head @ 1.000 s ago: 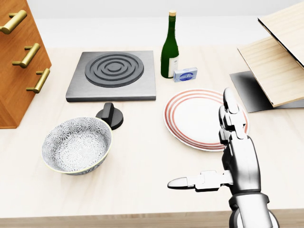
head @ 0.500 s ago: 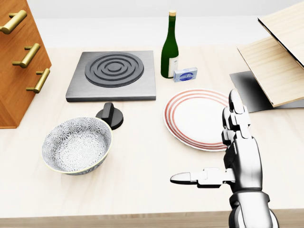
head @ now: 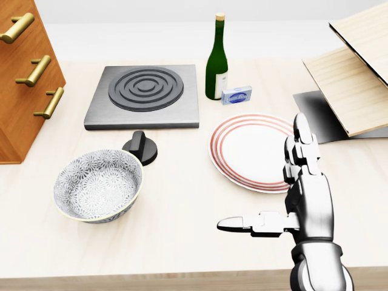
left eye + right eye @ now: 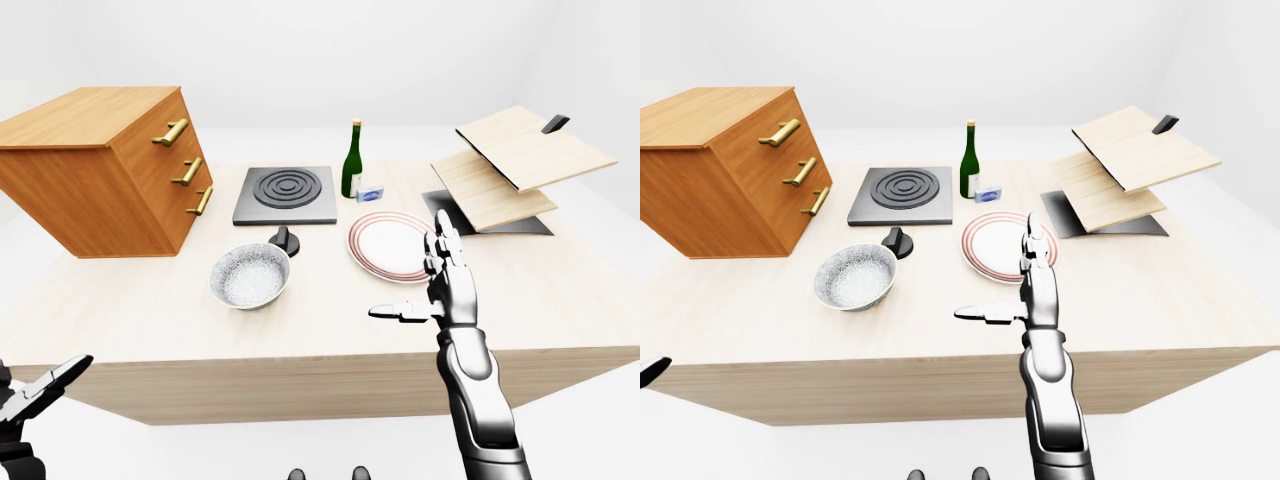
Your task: Pick up the akita bowl and put it on the plate.
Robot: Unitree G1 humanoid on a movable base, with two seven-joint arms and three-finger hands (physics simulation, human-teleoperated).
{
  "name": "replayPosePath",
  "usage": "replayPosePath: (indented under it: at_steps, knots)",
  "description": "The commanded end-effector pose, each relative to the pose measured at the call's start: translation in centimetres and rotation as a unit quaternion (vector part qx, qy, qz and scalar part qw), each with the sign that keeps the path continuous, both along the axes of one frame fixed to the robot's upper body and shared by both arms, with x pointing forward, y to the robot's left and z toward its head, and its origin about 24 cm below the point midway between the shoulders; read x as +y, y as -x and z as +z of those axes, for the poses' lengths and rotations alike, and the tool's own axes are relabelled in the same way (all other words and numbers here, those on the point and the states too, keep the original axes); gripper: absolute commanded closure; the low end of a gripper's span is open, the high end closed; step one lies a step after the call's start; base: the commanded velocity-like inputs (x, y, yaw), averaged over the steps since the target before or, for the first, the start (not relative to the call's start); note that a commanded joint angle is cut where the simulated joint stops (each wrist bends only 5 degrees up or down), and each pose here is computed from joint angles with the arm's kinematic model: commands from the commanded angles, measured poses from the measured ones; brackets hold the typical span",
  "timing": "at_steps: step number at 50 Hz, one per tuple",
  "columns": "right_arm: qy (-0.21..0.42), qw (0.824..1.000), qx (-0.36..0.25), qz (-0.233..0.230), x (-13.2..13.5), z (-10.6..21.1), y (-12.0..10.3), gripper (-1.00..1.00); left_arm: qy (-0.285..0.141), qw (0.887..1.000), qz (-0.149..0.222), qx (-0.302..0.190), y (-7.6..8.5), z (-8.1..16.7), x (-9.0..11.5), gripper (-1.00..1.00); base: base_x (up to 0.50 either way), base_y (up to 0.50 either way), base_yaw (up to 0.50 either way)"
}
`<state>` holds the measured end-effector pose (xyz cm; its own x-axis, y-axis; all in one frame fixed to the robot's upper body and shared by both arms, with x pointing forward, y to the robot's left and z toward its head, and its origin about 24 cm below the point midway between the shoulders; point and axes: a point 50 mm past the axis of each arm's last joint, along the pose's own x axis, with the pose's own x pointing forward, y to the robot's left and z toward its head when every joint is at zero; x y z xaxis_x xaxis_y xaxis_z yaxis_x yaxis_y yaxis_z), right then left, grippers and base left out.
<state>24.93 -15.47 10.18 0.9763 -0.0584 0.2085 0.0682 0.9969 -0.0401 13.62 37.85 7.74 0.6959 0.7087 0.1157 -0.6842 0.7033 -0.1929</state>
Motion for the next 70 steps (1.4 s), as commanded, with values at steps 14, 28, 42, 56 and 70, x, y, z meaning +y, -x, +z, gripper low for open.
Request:
replayPosePath:
  at_steps: [14,28,42,56,70]
  knots:
    - [-0.001,1.000,-0.004,0.000,0.07,0.17,-0.08,-1.00,0.004,1.000,-0.006,0.001,-0.14,0.05,-0.22,-1.00,0.00,0.00,0.00]
    - [-0.001,1.000,-0.004,0.000,0.07,0.17,-0.08,-1.00,0.004,1.000,-0.006,0.001,-0.14,0.05,-0.22,-1.00,0.00,0.00,0.00]
    - [-0.008,1.000,0.000,0.016,0.38,0.02,-0.02,-1.00,0.003,1.000,-0.005,0.001,-0.17,-0.06,-0.24,-1.00,0.00,0.00,0.00]
    - [-0.011,1.000,-0.004,0.021,0.44,0.18,0.01,-1.00,0.000,1.000,-0.005,0.002,-0.08,-0.09,-0.22,-1.00,0.03,0.00,0.00]
    - [-0.009,1.000,-0.006,0.021,0.40,0.29,0.04,-1.00,-0.001,1.000,-0.003,0.002,-0.03,-0.13,-0.20,-1.00,0.40,0.00,0.00]
